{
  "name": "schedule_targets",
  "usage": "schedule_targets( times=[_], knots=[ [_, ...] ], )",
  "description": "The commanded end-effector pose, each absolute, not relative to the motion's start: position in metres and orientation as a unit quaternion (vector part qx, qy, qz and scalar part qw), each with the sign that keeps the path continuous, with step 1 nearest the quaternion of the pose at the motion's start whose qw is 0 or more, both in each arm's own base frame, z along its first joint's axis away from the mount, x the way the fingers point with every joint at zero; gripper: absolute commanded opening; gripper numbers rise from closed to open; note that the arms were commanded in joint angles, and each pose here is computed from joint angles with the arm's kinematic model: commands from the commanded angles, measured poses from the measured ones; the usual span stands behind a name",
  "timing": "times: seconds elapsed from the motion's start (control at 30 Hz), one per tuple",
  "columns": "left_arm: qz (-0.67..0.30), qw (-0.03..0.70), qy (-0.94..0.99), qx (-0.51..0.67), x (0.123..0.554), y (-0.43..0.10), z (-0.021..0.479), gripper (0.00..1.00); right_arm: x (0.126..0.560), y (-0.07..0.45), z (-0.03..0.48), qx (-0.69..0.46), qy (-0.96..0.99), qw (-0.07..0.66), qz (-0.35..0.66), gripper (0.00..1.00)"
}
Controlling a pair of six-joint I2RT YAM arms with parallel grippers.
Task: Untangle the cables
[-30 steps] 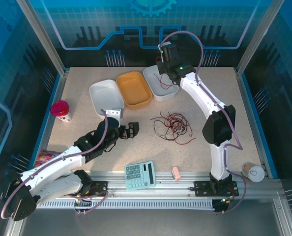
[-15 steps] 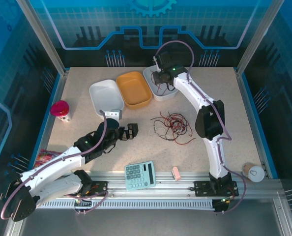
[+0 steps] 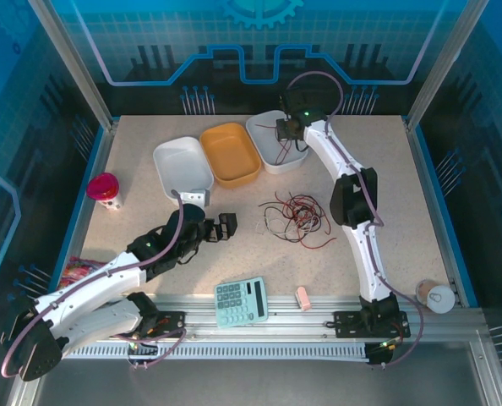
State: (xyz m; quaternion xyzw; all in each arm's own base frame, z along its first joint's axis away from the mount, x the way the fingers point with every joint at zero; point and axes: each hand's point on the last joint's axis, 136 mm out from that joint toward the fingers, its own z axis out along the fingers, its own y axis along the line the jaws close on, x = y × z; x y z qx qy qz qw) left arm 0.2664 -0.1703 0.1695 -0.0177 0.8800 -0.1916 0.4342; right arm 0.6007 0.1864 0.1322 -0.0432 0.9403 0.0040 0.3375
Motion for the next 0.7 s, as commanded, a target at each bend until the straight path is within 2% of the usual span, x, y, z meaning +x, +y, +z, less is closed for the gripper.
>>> schedule_targets(
  times=[0.0,0.43,0.67],
  knots=[
    [-0.187,0.439,0.878,-0.015,0.266,-0.167,0.169,0.99,0.613,0.19,0.12,-0.029,0.938,0.347,0.011,0.0],
    [-0.2,0.433,0.879,-0.009,0.267,-0.174,0.168,0.99,0.613,0.202,0.068,-0.013,0.952,0.302,0.054,0.0],
    [-0.208,0.42,0.884,-0.005,0.265,-0.179,0.162,0.99,0.611,0.201,0.107,-0.022,0.944,0.324,0.064,0.26]
  ],
)
